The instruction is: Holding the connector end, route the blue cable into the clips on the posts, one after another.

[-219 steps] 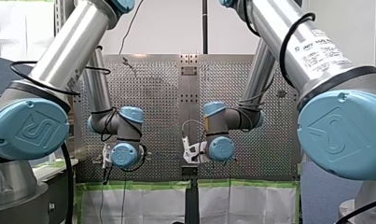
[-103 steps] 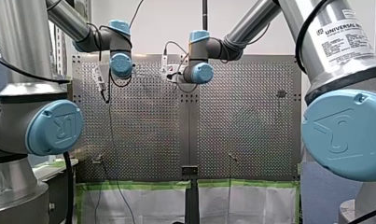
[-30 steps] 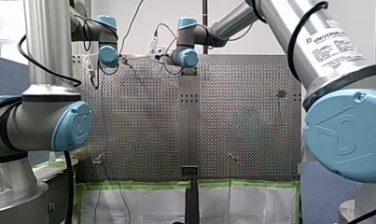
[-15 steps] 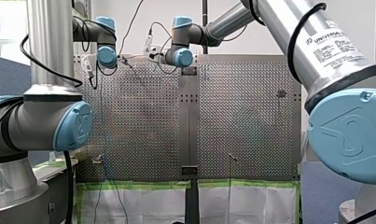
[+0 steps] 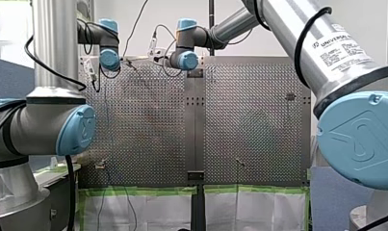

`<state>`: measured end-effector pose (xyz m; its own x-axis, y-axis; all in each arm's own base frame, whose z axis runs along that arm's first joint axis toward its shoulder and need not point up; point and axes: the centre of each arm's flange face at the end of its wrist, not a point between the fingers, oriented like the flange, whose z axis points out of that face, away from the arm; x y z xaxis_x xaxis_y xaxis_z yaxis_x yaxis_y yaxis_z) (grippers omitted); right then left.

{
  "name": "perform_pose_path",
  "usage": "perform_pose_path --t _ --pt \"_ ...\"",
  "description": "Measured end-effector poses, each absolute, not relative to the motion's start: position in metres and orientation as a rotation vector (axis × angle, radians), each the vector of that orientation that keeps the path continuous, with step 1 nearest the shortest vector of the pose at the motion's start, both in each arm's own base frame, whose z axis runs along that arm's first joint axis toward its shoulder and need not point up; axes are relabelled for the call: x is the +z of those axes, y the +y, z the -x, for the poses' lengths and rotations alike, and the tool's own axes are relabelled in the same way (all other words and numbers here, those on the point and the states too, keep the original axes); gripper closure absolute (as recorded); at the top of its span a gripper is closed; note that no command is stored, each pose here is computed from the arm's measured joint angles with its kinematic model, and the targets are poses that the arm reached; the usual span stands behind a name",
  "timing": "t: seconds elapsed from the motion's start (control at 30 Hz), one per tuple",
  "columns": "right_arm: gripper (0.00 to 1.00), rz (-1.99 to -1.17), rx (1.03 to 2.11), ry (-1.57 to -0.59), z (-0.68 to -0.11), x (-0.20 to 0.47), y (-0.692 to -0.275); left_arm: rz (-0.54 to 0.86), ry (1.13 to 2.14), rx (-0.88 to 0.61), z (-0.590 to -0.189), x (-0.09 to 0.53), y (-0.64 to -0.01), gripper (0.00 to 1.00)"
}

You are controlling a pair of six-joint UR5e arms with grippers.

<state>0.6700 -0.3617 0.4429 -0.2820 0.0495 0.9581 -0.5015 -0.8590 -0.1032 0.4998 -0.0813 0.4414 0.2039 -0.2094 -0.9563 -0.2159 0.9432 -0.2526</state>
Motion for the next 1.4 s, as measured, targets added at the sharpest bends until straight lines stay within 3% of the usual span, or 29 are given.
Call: perform_pose_path --t 1.4 --pt "1.0 -1.582 2.15 -0.601 -0.652 0.438 -0.409 0.359 1.373 -0.065 -0.535 0.44 -0.069 1.0"
